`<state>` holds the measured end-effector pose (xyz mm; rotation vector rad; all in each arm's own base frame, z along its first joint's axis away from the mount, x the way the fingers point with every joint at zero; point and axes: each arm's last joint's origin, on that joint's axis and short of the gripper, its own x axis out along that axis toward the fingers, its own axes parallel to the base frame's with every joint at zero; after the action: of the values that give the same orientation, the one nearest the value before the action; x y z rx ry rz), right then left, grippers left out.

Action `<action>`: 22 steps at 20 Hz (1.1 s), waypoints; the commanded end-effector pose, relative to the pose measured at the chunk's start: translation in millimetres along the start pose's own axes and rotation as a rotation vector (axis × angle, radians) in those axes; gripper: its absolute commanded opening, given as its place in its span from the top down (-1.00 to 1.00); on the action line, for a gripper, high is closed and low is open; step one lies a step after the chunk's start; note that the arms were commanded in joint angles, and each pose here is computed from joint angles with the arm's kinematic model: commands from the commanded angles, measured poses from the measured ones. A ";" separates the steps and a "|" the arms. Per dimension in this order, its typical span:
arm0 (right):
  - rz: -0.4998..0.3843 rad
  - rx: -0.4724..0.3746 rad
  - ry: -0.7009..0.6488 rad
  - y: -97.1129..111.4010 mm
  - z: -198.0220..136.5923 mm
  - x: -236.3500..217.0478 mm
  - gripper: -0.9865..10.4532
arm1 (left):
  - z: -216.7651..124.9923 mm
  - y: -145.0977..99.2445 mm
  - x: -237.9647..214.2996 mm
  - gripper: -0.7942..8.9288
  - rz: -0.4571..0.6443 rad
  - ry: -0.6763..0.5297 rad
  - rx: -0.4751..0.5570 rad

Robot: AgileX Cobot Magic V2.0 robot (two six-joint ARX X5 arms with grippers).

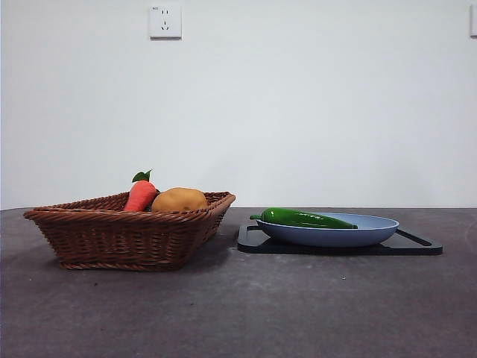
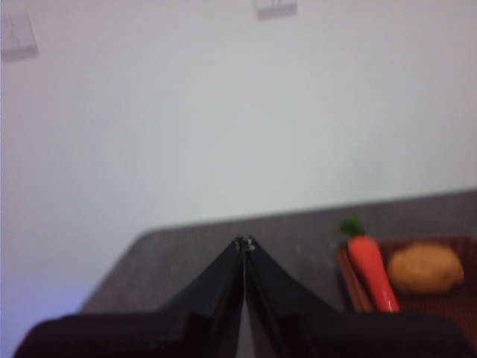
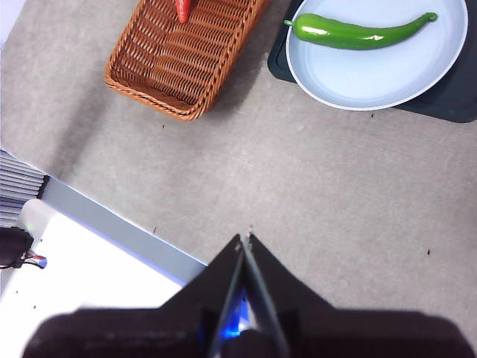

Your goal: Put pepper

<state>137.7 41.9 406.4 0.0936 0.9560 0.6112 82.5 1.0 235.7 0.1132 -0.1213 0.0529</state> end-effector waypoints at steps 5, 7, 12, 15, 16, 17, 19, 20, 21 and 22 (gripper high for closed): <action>0.001 0.006 0.004 1.1 2.1 -1.9 0.81 | -47.5 -5.1 4.3 0.82 0.001 0.090 -0.080; 0.001 0.006 0.004 1.1 2.1 -1.9 0.81 | -58.3 -6.4 5.3 0.82 -0.001 0.121 -0.088; 0.001 0.006 0.004 1.1 2.1 -1.9 0.81 | -76.5 -8.6 6.1 0.82 -0.004 0.181 -0.119; 0.001 0.006 0.004 1.1 2.1 -1.9 0.81 | -80.0 -8.9 5.4 0.82 -0.003 0.218 -0.117; 0.001 0.006 0.004 1.1 2.1 -1.9 0.81 | -81.4 -9.0 5.1 0.82 -0.004 0.233 -0.118; 0.001 0.006 0.004 1.1 2.1 -1.9 0.81 | -81.5 -9.3 5.2 0.82 -0.009 0.235 -0.128; 0.001 0.006 0.004 1.1 2.1 -1.9 0.81 | -81.7 -9.3 5.3 0.82 -0.008 0.237 -0.128; 0.001 0.006 0.004 1.1 2.1 -1.9 0.81 | -81.6 -9.3 5.4 0.82 -0.008 0.236 -0.128; 0.001 0.006 0.004 1.1 2.1 -1.9 0.81 | -81.7 -9.3 5.3 0.82 -0.008 0.237 -0.128; 0.001 0.006 0.004 1.1 2.1 -1.9 0.81 | -81.7 -9.3 5.3 0.82 -0.008 0.237 -0.128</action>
<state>137.7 41.9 406.4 0.0936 0.9560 0.6112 97.5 1.3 157.3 -0.0095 0.1128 0.0491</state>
